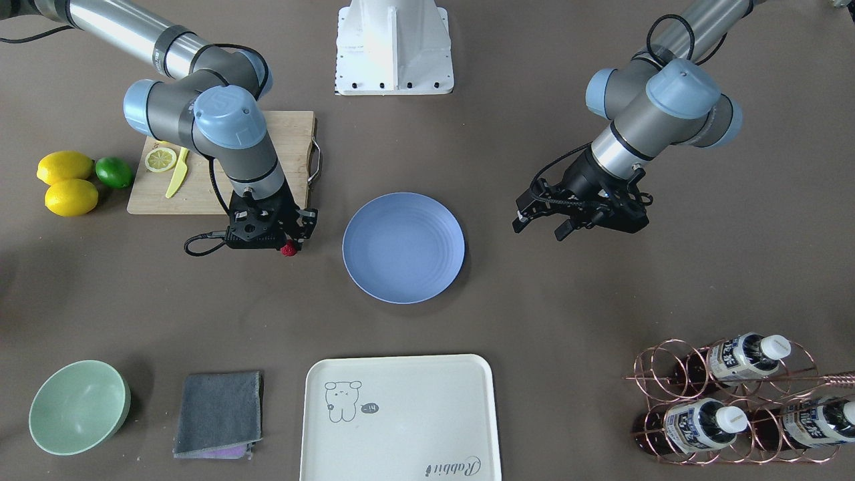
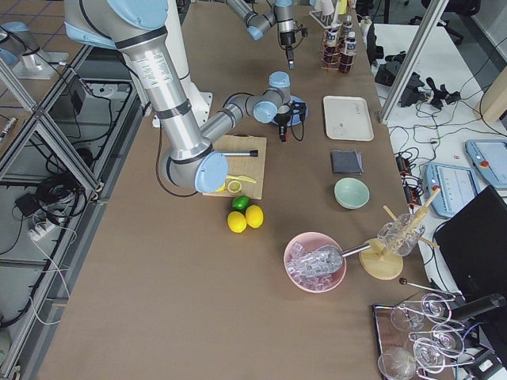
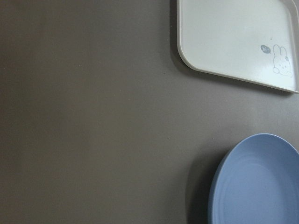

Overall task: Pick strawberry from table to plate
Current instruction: 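Carry the strawberry with the right gripper over the blue plate while the left arm withdraws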

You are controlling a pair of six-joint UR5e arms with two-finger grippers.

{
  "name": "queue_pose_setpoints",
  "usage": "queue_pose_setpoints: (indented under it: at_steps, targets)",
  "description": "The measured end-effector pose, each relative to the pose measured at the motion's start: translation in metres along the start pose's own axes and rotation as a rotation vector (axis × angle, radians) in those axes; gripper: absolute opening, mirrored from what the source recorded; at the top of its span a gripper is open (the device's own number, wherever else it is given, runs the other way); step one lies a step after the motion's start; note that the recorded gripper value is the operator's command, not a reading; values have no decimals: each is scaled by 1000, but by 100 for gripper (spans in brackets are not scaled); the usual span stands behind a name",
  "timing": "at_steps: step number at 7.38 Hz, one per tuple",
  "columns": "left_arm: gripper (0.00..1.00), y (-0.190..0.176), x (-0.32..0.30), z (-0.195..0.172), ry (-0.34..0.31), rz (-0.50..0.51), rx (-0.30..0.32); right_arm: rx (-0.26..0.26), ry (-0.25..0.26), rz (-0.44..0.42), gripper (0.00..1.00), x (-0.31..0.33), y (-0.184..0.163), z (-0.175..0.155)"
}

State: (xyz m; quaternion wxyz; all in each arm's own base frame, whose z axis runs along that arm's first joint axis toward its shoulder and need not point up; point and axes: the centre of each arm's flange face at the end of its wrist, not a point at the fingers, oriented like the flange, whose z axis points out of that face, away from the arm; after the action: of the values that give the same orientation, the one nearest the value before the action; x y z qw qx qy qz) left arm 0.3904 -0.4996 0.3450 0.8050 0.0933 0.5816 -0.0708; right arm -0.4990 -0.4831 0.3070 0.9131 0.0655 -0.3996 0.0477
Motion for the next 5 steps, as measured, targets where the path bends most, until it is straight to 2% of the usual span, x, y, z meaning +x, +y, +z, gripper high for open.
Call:
queue_pose_setpoints:
  at_steps: [2,3,5]
  targets:
    - [98,0,-15,-4,-17,8,-9,1,-7,42,0,-41,-9,-24]
    - [98,-7,-37,-18,-44,25,-18,-1,-9,65,0,-61,-9,-31]
    - [98,-33,-90,-82,-155,84,-37,-3,-15,106,0,-105,-2,-30]
